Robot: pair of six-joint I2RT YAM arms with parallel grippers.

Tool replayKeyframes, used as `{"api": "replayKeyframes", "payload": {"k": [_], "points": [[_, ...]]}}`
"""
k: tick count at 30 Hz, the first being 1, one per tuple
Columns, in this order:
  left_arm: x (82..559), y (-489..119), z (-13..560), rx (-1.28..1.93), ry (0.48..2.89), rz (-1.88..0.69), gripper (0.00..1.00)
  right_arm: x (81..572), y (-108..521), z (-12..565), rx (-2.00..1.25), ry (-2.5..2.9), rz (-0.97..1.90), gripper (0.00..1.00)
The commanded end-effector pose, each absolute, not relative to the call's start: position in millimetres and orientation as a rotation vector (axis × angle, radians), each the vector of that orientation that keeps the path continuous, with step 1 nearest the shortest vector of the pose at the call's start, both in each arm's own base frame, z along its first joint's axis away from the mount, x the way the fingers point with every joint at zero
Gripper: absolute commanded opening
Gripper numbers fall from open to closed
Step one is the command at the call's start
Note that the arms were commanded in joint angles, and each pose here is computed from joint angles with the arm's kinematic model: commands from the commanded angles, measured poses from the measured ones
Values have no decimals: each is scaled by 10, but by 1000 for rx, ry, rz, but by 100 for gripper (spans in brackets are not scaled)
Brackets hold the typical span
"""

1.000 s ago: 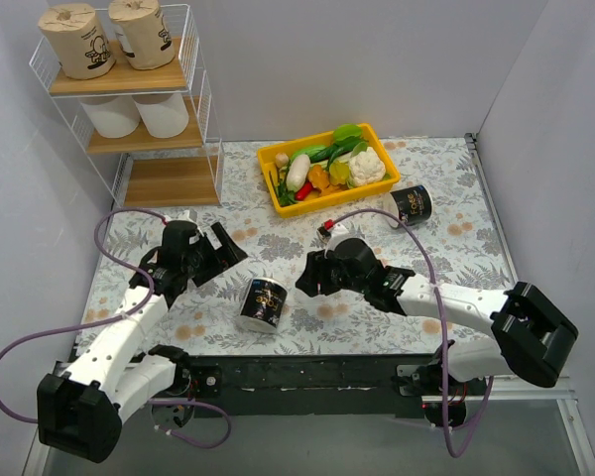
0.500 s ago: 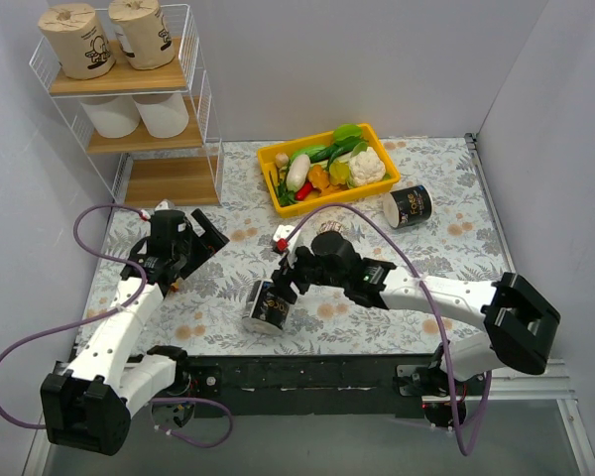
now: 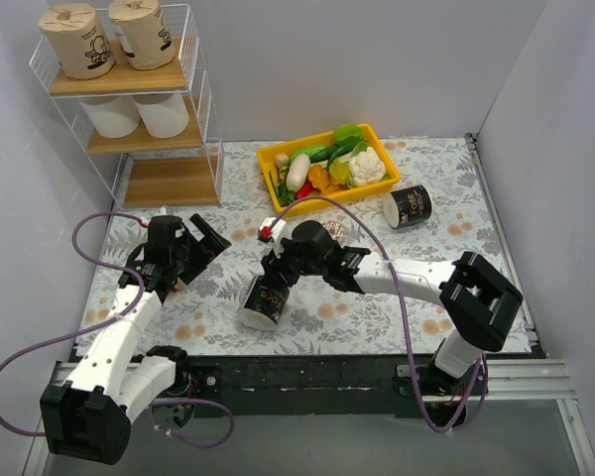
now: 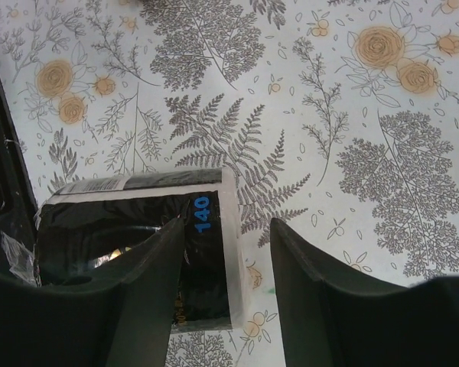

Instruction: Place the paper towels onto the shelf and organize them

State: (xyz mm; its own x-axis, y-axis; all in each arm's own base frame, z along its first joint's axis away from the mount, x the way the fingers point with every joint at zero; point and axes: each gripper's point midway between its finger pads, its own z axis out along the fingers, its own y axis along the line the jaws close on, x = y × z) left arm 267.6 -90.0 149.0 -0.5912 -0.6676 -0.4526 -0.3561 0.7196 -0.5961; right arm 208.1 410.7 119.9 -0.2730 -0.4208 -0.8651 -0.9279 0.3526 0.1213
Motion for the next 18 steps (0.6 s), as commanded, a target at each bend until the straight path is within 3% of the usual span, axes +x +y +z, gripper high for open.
{"api": "replayKeyframes", "payload": {"k": [1, 18], "points": [[2656, -925, 1606, -786, 2212, -640, 93, 2267, 3903, 1007, -1097, 1954, 815, 53], [2268, -1082, 1473, -686, 2314, -737, 82, 2536, 3584, 858, -998, 1931, 877, 50]]}}
